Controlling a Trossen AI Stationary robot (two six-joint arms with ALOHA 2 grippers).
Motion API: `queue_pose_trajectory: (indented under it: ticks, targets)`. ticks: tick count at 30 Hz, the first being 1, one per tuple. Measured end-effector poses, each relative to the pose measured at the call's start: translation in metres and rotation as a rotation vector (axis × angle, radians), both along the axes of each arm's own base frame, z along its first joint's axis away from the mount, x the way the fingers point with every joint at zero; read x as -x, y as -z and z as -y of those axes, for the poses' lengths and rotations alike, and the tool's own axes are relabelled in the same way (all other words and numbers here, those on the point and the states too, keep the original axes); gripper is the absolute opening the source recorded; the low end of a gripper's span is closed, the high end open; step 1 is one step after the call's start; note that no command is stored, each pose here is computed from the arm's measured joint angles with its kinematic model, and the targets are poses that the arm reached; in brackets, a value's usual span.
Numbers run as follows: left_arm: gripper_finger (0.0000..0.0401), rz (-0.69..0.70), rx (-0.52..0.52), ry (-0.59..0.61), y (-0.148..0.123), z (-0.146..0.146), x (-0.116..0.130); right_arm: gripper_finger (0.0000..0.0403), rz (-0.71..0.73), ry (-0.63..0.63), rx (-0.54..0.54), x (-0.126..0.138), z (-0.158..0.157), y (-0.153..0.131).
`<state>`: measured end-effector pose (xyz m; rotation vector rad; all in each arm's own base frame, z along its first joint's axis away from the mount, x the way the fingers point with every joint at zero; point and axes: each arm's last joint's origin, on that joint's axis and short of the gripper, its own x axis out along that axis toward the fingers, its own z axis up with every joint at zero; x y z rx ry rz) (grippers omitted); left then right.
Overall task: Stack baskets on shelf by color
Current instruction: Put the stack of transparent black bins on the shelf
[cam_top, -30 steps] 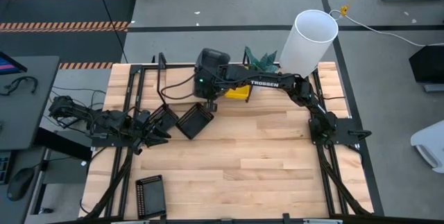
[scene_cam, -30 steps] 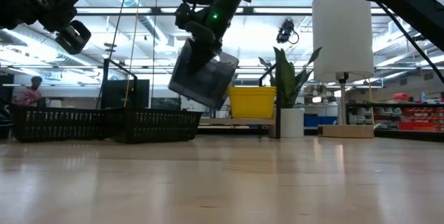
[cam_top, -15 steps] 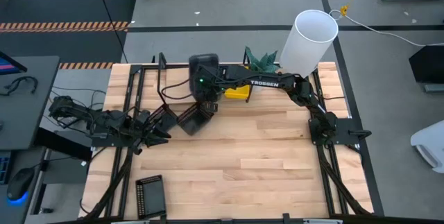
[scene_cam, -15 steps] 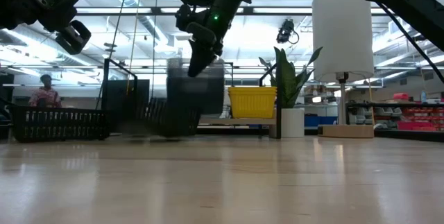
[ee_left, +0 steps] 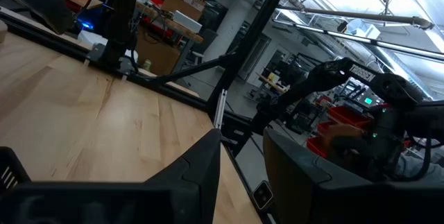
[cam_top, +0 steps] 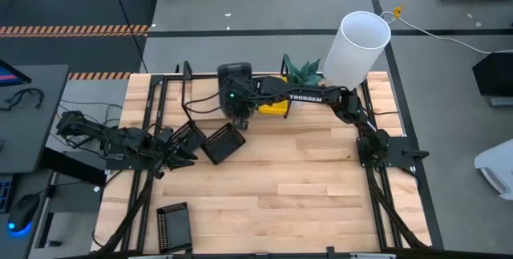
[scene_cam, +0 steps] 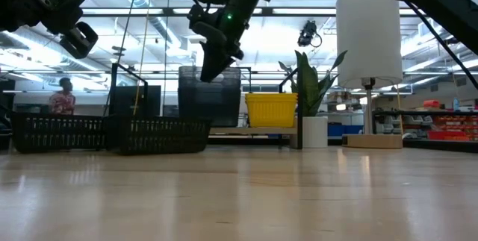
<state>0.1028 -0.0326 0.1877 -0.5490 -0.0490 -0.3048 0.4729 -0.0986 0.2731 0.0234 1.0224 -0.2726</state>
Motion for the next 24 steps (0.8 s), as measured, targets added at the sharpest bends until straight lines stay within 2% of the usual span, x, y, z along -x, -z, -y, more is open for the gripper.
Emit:
queue_pose_trajectory:
  ticks: [12,24]
  targets:
    - [0.0117,0.000,0.000,0.000,0.0000,0.0000,0.0000,0.0085,0.034,0.157,-0.054,-0.0017,-0.0094,-0.0001]
    - [0.0117,0.000,0.000,0.000,0.0000,0.0000,0.0000,0.0084,0.041,0.194,-0.067,-0.0016,-0.0103,0.0000]
